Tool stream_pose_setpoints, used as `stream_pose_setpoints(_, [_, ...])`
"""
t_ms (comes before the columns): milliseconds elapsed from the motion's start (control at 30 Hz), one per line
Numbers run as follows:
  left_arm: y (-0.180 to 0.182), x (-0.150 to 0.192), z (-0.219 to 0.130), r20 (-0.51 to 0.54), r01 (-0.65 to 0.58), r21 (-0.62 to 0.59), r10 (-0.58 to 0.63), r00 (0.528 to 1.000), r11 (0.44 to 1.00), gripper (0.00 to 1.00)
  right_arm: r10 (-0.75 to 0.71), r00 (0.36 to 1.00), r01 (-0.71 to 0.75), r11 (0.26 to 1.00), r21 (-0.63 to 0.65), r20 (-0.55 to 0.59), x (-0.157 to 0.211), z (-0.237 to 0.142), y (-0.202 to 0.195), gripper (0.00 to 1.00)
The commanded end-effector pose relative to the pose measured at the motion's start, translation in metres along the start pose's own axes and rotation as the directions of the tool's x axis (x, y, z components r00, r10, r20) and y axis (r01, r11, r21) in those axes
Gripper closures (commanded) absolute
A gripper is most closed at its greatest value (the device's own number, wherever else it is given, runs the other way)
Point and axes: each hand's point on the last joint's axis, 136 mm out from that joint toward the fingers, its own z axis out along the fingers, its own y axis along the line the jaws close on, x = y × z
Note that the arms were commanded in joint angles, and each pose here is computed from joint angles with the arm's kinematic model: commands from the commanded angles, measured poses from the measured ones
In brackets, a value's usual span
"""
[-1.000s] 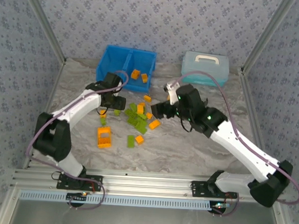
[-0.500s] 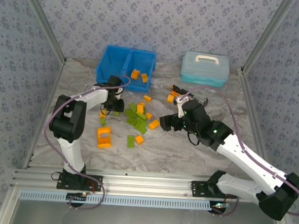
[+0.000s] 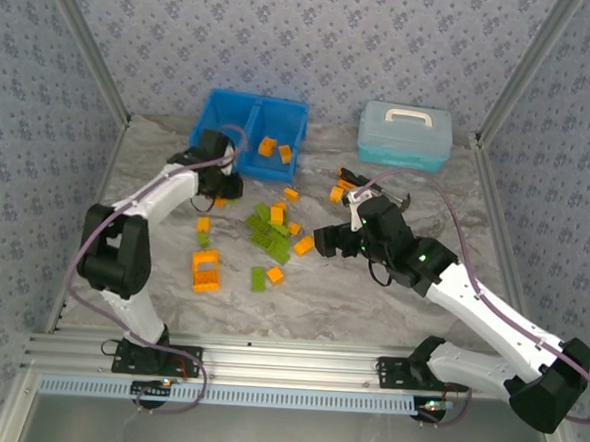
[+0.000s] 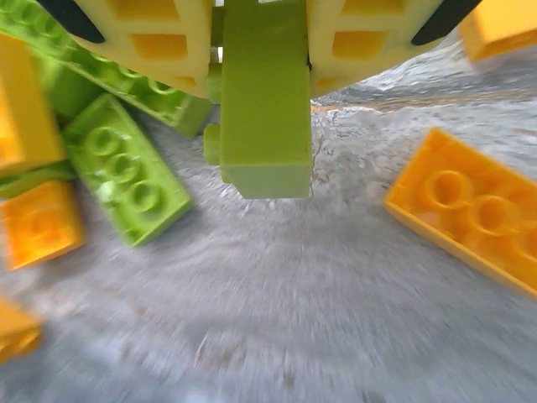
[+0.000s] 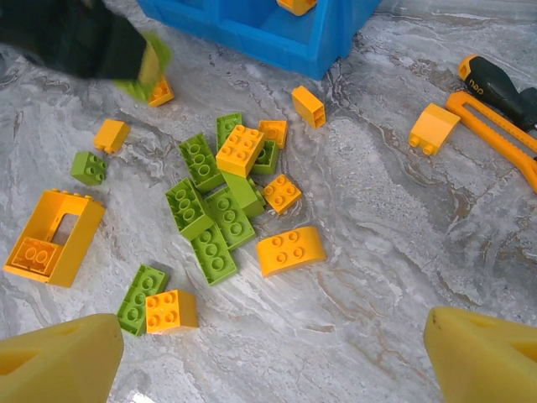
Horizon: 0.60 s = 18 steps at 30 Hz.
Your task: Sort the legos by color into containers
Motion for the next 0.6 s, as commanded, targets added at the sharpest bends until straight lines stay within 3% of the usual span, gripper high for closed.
stream_pose_setpoints(0, [0.016, -0.075, -0.045, 0.232, 0.056, -0.048, -0.044, 0.972, 0.997, 0.82, 0.029, 0.999, -0.028, 1.0, -0.007, 0.037, -0.013, -0.004, 0.003, 0.04])
stream_pose_setpoints(267, [0.051, -0.153, -0.012, 0.311, 0.11, -0.119, -0.068, 0.948, 0.987, 0.87, 0.058, 0.998, -0.059, 0.998, 0.009, 0.034, -0.011, -0.007, -0.001, 0.03])
stream_pose_setpoints(567, [0.066, -0.182, 0.05, 0.261, 0.091, -0.153, -0.048, 0.964, 0.984, 0.84, 0.081, 0.996, -0.082, 0.997, 0.015, 0.041, -0.008, -0.021, -0.004, 0.03])
